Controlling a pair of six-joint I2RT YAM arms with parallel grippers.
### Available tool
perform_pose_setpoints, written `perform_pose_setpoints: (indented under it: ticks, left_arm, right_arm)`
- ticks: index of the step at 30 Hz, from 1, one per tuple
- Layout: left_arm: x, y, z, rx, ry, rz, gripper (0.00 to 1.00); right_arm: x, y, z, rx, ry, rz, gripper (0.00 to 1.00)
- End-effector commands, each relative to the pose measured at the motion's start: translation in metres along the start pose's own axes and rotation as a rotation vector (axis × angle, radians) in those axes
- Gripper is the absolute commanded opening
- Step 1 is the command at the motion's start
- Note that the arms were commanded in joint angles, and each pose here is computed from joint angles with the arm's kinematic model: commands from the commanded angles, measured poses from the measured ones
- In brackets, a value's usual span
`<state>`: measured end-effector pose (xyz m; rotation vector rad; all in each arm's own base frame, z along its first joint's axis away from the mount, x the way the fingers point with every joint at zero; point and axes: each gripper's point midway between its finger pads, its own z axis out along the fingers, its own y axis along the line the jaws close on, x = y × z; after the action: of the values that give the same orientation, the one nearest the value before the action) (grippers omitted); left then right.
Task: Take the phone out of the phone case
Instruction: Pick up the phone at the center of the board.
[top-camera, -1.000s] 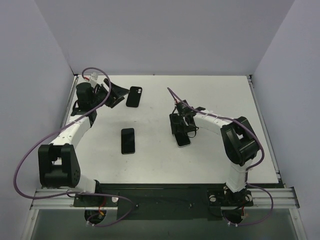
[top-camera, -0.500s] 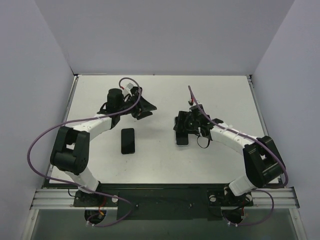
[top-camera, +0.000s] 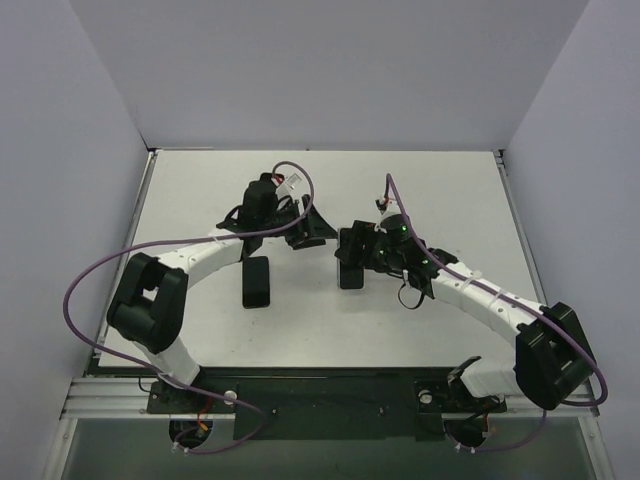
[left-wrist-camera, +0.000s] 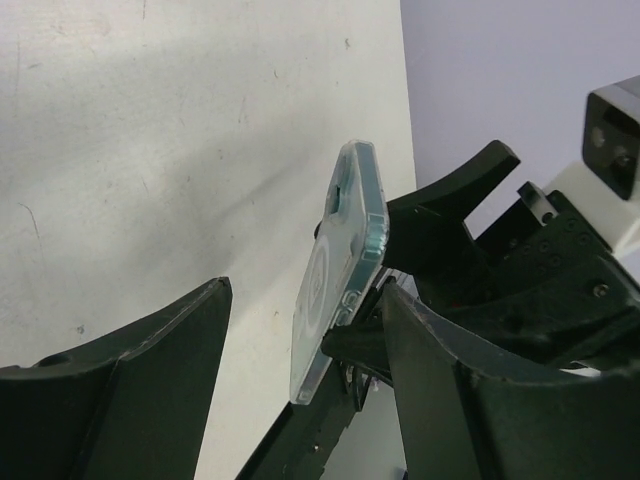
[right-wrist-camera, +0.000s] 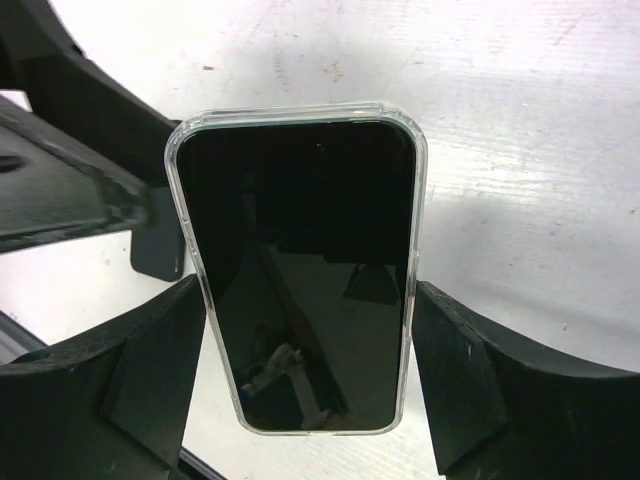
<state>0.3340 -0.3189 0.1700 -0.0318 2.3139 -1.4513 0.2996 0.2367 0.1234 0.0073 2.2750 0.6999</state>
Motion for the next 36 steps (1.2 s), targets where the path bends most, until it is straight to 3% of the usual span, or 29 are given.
perform_pose_setpoints:
  ticks: [1,7,11,14,17,19,20,23,25,29,36]
  left_arm:
    - [-0.004,-0.016,0.003,0.000,-0.016,0.094,0.72]
    - [0.005,-0.018,0.007,-0.023,0.003,0.132,0.71]
    - [0.009,-0.022,0.009,-0.015,0.017,0.138,0.66]
    - [0.011,-0.028,0.007,0.000,0.021,0.147,0.54]
    - [0.007,-0.040,0.000,0.025,-0.003,0.174,0.31]
    - [0.003,-0.052,-0.007,0.049,-0.025,0.205,0.21]
    - [0.003,-0.055,-0.010,0.057,-0.030,0.214,0.19]
    - [-0.003,-0.078,-0.025,0.108,-0.070,0.285,0.06]
    - [-0.004,-0.093,-0.034,0.154,-0.090,0.330,0.03]
    - [0.000,-0.128,-0.050,0.309,-0.084,0.378,0.00]
    - [0.012,-0.166,-0.072,0.552,-0.007,0.379,0.00]
  right_arm:
    - [-0.038,0.040,-0.016,-0.097,-0.114,0.002,0.00]
    - [-0.038,0.055,-0.023,-0.102,-0.113,-0.041,0.00]
    - [-0.040,0.063,-0.026,-0.098,-0.126,-0.062,0.00]
    - [-0.040,0.068,-0.027,-0.090,-0.120,-0.073,0.00]
    - [-0.038,0.066,-0.028,-0.068,-0.093,-0.078,0.00]
    - [-0.034,0.061,-0.031,-0.044,-0.073,-0.087,0.18]
    - [-0.025,0.060,-0.034,-0.046,-0.028,-0.099,0.37]
    - [-0.014,0.061,-0.047,-0.073,0.034,-0.141,0.62]
    - [-0.008,0.059,-0.059,-0.091,0.054,-0.141,0.75]
    - [0.014,0.057,-0.083,-0.242,0.120,-0.089,0.83]
    - [0.022,0.069,-0.122,-0.504,0.140,-0.017,0.83]
